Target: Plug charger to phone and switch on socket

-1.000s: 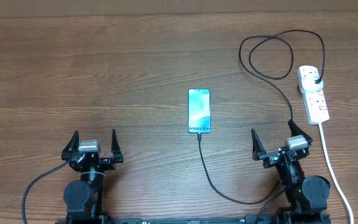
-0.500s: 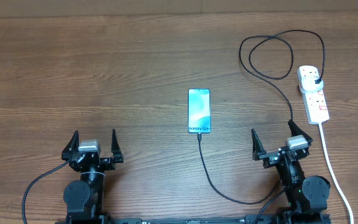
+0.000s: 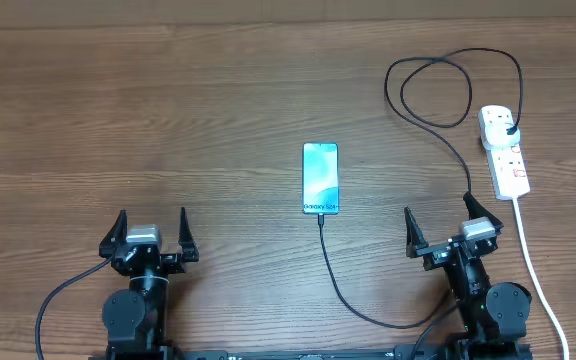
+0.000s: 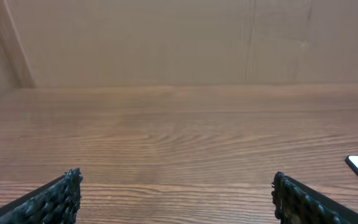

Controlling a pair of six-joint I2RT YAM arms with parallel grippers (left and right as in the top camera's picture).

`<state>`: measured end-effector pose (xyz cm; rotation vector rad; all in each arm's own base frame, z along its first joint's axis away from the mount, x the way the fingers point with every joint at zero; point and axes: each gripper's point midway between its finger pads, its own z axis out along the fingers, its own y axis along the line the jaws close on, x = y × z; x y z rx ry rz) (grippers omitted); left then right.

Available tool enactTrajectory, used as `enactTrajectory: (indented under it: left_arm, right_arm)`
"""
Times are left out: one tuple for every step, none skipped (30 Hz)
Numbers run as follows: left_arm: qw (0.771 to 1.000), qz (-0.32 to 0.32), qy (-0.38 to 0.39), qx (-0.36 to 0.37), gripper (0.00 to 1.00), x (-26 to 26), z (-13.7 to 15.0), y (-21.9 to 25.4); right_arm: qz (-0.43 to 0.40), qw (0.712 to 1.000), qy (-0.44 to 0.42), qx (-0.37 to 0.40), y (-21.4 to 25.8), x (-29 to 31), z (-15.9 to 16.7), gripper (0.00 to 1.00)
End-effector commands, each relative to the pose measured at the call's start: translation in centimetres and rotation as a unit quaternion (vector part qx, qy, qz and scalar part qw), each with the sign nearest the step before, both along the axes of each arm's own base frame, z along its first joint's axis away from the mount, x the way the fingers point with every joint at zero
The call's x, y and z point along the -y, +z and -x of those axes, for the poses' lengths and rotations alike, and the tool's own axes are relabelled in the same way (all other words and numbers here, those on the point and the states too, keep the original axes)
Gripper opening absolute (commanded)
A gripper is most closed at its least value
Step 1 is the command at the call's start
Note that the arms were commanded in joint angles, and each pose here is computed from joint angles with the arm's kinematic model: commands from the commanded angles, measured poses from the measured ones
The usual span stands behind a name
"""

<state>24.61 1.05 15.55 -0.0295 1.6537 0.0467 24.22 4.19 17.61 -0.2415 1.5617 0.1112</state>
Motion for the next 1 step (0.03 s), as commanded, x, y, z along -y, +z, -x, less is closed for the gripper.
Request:
enactTrajectory:
  left_arm:
    - [1.0, -0.01, 0.005, 0.003, 1.0, -0.25, 0.03, 0.06]
  right_arm:
    - [0.0, 1.0, -0.002, 0.001, -0.22, 0.02, -0.01, 1.0]
